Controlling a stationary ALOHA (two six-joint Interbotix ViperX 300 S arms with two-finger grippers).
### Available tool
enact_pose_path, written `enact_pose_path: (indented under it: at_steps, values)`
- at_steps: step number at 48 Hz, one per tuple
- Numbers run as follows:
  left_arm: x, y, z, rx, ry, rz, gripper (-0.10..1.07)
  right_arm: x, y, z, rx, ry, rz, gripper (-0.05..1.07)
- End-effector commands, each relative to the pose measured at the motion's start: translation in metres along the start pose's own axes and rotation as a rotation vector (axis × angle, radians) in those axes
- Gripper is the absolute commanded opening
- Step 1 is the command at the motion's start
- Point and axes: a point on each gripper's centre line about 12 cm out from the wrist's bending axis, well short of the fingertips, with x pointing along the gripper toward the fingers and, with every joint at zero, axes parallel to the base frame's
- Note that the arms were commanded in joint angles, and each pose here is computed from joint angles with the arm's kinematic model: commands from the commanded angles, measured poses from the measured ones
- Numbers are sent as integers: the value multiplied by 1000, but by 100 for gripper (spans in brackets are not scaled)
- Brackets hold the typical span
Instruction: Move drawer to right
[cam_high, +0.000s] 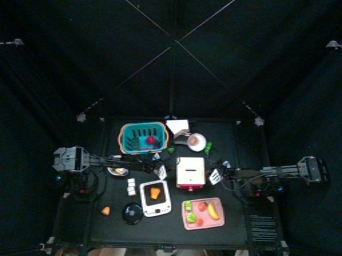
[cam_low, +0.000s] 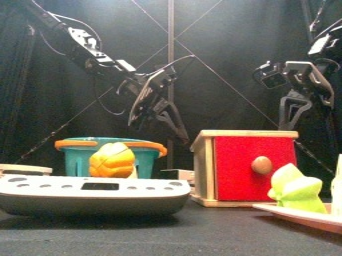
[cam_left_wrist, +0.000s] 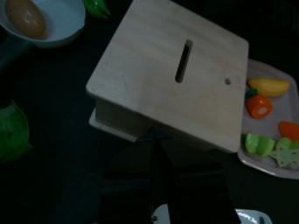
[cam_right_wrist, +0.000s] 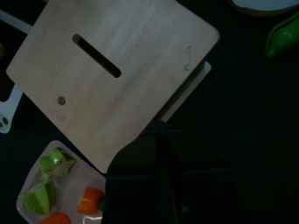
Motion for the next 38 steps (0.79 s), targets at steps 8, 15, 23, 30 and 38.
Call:
enact_pose_path:
  at_steps: [8,15,23,30,38]
  values:
    - [14,-7,26,0,-52,-18,44,0,3,4,-1,-12,14,41]
    - [24,-10,35,2,-66,-21,44,0,4,4,-4,-14,15,41]
    - [30,-6,42,-6,-78,-13,44,1,2,5,-7,-18,9,41]
    - [29,-1,45,-15,-84,-4,44,1,-2,6,0,-20,-9,41]
    - [15,1,43,-16,-81,12,44,-5,-7,7,12,-21,-29,41]
